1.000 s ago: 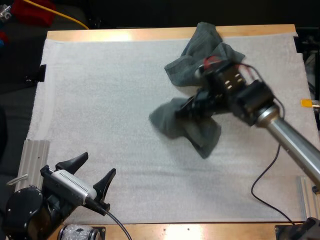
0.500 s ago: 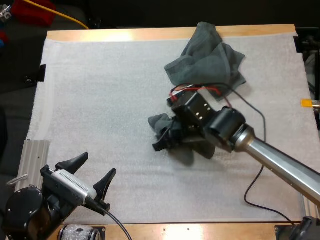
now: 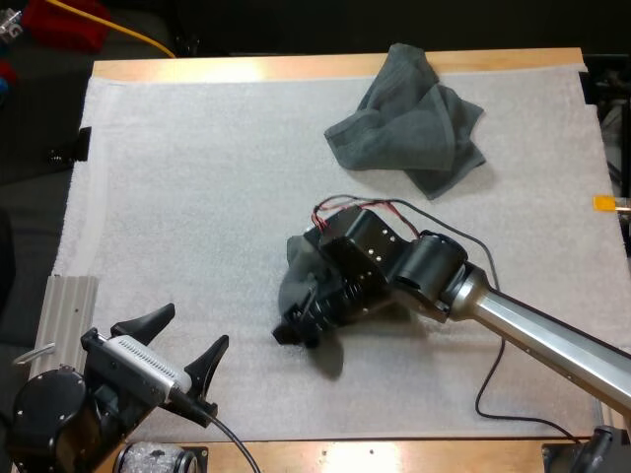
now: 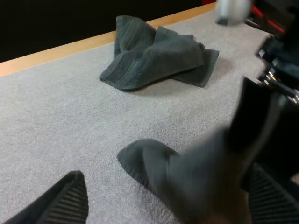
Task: Pick towel from pile, fold and stack
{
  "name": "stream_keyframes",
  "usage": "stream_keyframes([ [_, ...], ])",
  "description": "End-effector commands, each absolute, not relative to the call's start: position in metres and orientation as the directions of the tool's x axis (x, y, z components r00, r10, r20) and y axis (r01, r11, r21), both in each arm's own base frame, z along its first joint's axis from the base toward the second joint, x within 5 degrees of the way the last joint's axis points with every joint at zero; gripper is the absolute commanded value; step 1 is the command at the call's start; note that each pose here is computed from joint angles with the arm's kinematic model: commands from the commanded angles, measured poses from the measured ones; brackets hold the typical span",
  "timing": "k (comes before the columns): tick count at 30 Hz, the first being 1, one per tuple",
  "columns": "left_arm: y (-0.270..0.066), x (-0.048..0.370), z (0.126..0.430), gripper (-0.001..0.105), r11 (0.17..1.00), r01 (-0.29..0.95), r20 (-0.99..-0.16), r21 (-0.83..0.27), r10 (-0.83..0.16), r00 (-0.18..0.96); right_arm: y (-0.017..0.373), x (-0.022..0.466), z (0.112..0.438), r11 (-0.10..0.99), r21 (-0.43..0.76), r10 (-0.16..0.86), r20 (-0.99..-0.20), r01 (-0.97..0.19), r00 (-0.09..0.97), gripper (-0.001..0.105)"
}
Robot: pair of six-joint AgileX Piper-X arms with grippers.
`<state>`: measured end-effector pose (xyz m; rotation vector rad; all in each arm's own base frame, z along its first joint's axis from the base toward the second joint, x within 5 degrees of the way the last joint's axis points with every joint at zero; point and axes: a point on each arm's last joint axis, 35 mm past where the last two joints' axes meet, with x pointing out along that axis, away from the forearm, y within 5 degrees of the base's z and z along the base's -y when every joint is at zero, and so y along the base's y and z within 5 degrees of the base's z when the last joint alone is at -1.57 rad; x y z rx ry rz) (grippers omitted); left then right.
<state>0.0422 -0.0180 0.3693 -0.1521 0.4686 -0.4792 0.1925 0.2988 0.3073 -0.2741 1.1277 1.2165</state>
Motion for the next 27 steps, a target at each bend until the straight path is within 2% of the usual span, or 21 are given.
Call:
stream_keyframes([
  [1, -0.018, 0.042, 0.371, 0.068, 0.874, 0.412, -0.396, -0.257, -0.485, 0.780, 0.295, 0.189, 0.310, 0.390, 0.385, 0.577, -0.810, -0.837, -0.105, 0.078],
  [6, -0.018, 0.042, 0.371, 0.068, 0.874, 0.412, -0.396, -0.257, -0.485, 0.780, 0.284, 0.181, 0.298, 0.412, 0.396, 0.479, -0.861, -0.821, -0.175, 0.078],
  [9, -0.018, 0.042, 0.371, 0.068, 0.874, 0.412, -0.396, -0.257, -0.485, 0.780, 0.281, 0.180, 0.296, 0.426, 0.387, 0.452, -0.874, -0.818, -0.178, 0.078],
  [18, -0.018, 0.041, 0.368, 0.068, 0.874, 0.406, -0.415, -0.265, -0.484, 0.771, 0.277, 0.186, 0.295, 0.532, 0.205, 0.352, -0.936, -0.822, -0.007, 0.078],
  [22, -0.018, 0.041, 0.368, 0.068, 0.874, 0.406, -0.416, -0.265, -0.484, 0.770, 0.279, 0.187, 0.296, 0.527, 0.197, 0.368, -0.930, -0.827, 0.014, 0.078],
  [27, -0.018, 0.040, 0.368, 0.068, 0.875, 0.404, -0.422, -0.268, -0.483, 0.767, 0.287, 0.195, 0.301, 0.508, 0.187, 0.448, -0.891, -0.841, 0.072, 0.078],
])
